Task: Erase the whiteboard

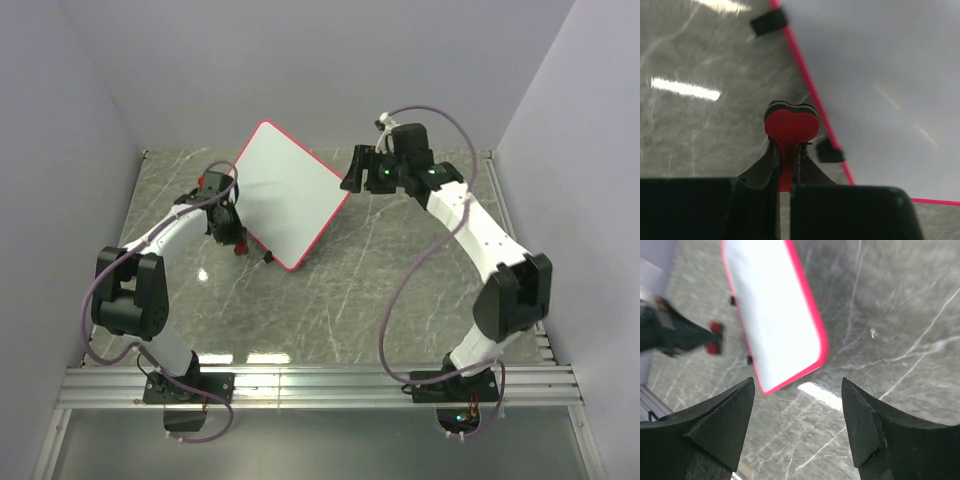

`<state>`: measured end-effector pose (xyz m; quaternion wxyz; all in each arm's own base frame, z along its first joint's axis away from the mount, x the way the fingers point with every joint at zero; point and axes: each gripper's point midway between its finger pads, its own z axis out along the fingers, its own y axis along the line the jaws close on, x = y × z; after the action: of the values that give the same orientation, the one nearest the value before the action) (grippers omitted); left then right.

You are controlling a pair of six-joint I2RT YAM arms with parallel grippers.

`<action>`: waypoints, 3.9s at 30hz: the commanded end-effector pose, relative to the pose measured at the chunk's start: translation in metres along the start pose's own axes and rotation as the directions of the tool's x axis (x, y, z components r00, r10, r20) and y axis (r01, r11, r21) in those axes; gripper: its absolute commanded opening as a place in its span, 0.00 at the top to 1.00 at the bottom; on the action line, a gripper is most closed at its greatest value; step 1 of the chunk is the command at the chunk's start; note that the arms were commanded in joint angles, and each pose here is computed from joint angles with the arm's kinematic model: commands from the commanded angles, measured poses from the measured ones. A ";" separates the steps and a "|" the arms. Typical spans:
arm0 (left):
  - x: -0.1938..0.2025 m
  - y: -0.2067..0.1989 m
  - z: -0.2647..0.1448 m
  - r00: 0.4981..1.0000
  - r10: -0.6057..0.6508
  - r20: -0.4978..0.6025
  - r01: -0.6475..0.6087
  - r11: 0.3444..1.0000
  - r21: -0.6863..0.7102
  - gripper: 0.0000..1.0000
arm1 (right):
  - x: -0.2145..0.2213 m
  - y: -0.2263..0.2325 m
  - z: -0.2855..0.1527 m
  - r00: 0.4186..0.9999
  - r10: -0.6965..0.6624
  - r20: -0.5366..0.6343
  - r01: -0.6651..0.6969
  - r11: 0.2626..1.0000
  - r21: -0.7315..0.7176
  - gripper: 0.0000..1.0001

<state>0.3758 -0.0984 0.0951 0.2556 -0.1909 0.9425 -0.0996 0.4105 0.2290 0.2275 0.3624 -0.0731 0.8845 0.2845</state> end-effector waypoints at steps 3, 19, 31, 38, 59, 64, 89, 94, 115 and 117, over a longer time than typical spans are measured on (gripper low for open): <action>0.044 0.037 0.005 0.995 -0.007 -0.100 -0.004 0.994 -0.105 1.00 | -0.019 0.017 -0.058 0.989 -0.054 0.141 0.053 0.999 0.006 0.23; 0.104 -0.007 0.072 0.925 0.166 -0.343 -0.181 0.983 -0.012 1.00 | 0.008 0.002 -0.085 0.990 -0.061 0.126 0.053 0.996 0.071 0.24; 0.148 -0.056 0.046 0.865 0.259 -0.430 -0.222 0.966 0.135 1.00 | 0.008 -0.008 -0.084 0.990 -0.077 0.120 0.066 0.993 0.095 0.25; 0.170 -0.089 0.041 0.813 0.359 -0.458 -0.272 0.930 0.246 1.00 | 0.007 -0.015 -0.082 0.990 -0.090 0.112 0.078 0.991 0.108 0.25; 0.143 0.014 -0.013 0.910 0.282 -0.304 -0.338 0.929 -0.151 0.23 | 0.021 -0.017 -0.116 0.977 -0.082 0.196 0.066 0.994 0.091 0.18; 0.135 0.014 -0.040 0.946 0.211 -0.245 -0.255 0.954 -0.161 0.00 | 0.033 0.002 -0.143 0.971 -0.034 0.236 0.029 0.999 0.023 0.00; -0.040 -0.079 -0.298 0.922 0.001 0.388 -0.084 0.977 0.196 0.01 | 0.099 0.056 -0.250 0.908 0.235 0.348 -0.153 0.957 -0.246 0.00; -0.040 -0.089 -0.329 0.880 -0.012 0.474 -0.170 0.925 0.340 0.01 | 0.106 0.055 -0.265 0.898 0.274 0.343 -0.207 0.953 -0.220 0.00; -0.060 -0.082 -0.298 0.835 0.149 0.530 -0.266 0.952 0.151 0.01 | 0.114 0.048 -0.333 0.810 0.275 0.519 -0.201 0.960 -0.195 0.00; -0.061 -0.080 -0.288 0.835 0.147 0.530 -0.252 0.959 0.131 0.00 | 0.111 0.035 -0.324 0.791 0.285 0.541 -0.244 0.958 -0.149 0.00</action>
<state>0.3031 -0.1365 0.3800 0.4993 -0.0807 0.8519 -0.1359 0.1040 0.0941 0.3542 0.5256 0.1183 0.7369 0.4083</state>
